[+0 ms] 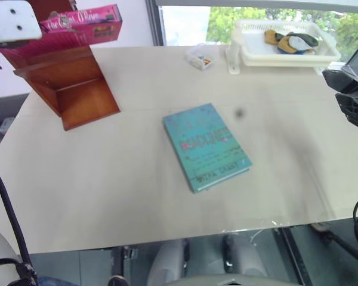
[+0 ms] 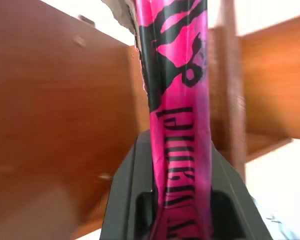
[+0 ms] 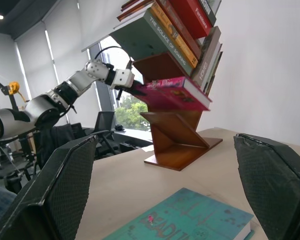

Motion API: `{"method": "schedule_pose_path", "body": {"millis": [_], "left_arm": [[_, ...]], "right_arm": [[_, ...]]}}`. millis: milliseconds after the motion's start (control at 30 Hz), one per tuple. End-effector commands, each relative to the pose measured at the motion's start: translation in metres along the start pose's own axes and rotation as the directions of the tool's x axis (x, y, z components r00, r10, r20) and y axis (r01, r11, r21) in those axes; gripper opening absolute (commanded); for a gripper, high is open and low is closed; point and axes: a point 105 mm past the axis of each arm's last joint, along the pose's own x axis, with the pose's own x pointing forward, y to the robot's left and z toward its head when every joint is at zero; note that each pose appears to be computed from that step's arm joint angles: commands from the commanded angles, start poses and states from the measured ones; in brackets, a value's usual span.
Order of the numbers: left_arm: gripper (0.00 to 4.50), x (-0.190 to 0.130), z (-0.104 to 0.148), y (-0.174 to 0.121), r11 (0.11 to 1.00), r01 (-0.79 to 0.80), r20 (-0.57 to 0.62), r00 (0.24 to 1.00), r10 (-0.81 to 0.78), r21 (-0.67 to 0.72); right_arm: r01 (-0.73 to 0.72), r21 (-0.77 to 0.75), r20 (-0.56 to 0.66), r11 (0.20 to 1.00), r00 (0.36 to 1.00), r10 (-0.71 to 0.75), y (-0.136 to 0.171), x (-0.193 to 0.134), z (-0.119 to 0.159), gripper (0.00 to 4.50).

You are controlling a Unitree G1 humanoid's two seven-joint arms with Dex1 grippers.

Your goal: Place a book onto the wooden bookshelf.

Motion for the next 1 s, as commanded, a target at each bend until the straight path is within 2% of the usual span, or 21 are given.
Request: {"method": "schedule_pose_path", "body": {"millis": [33, 233, 267, 300, 367, 400, 467, 567, 733, 833, 933, 1000], "left_arm": [[0.38, -0.007, -0.01, 0.005, 0.998, -0.056, 0.012, 0.998, 0.056, -0.039], [0.38, -0.004, -0.023, -0.001, 0.998, -0.043, -0.031, 0.999, 0.042, -0.038], [1.36, -0.004, -0.023, -0.001, 0.998, -0.043, -0.029, 0.999, 0.042, -0.039], [1.68, -0.004, -0.023, -0.001, 0.998, -0.044, -0.028, 0.999, 0.043, -0.043], [2.68, -0.004, -0.026, 0.0, 0.998, -0.047, -0.041, 0.998, 0.045, -0.05], [2.89, -0.004, -0.028, 0.0, 0.997, -0.049, -0.05, 0.998, 0.046, -0.052], [3.7, -0.005, -0.031, 0.001, 0.997, -0.059, -0.066, 0.996, 0.056, -0.05], [4.45, -0.01, -0.034, 0.004, 0.996, -0.068, -0.076, 0.995, 0.063, -0.063], [4.45, -0.028, -0.04, 0.016, 0.989, -0.112, -0.085, 0.991, 0.104, -0.092], [4.45, -0.043, -0.039, 0.021, 0.983, -0.114, -0.042, 0.993, 0.109, -0.142], [4.45, -0.057, -0.029, 0.02, 0.981, -0.074, 0.056, 0.995, 0.085, -0.182], [4.45, -0.061, -0.002, 0.016, 0.982, -0.019, 0.213, 0.975, 0.059, -0.185]], "right_arm": [[-0.079, -0.071, 0.008, 0.994, 0.997, 0.08, 0.009, 0.005, 0.014, 4.5], [-0.064, -0.079, 0.006, 0.995, 0.998, 0.065, 0.006, 0.002, 0.013, 4.5], [-0.062, -0.081, 0.007, 0.995, 0.998, 0.062, 0.006, 0.002, 0.013, 4.5], [-0.06, -0.083, 0.007, 0.995, 0.998, 0.061, 0.006, 0.002, 0.013, 4.5], [-0.056, -0.083, 0.006, 0.995, 0.998, 0.056, 0.005, 0.002, 0.011, 4.5], [-0.054, -0.083, 0.005, 0.995, 0.999, 0.054, 0.005, 0.001, 0.011, 4.5], [-0.048, -0.081, 0.003, 0.996, 0.999, 0.048, 0.005, 0.0, 0.01, 4.5], [-0.043, -0.082, 0.001, 0.996, 0.999, 0.043, 0.005, -0.002, 0.009, 4.5], [-0.036, -0.083, -0.003, 0.996, 0.999, 0.036, 0.004, -0.003, 0.011, 4.5], [-0.033, -0.082, -0.009, 0.996, 0.999, 0.032, 0.003, -0.003, 0.011, 4.5], [-0.024, -0.082, -0.015, 0.996, 1.0, 0.023, 0.003, -0.005, 0.012, 4.5], [-0.017, -0.083, -0.023, 0.996, 1.0, 0.015, 0.002, -0.007, 0.014, 4.5]]}}
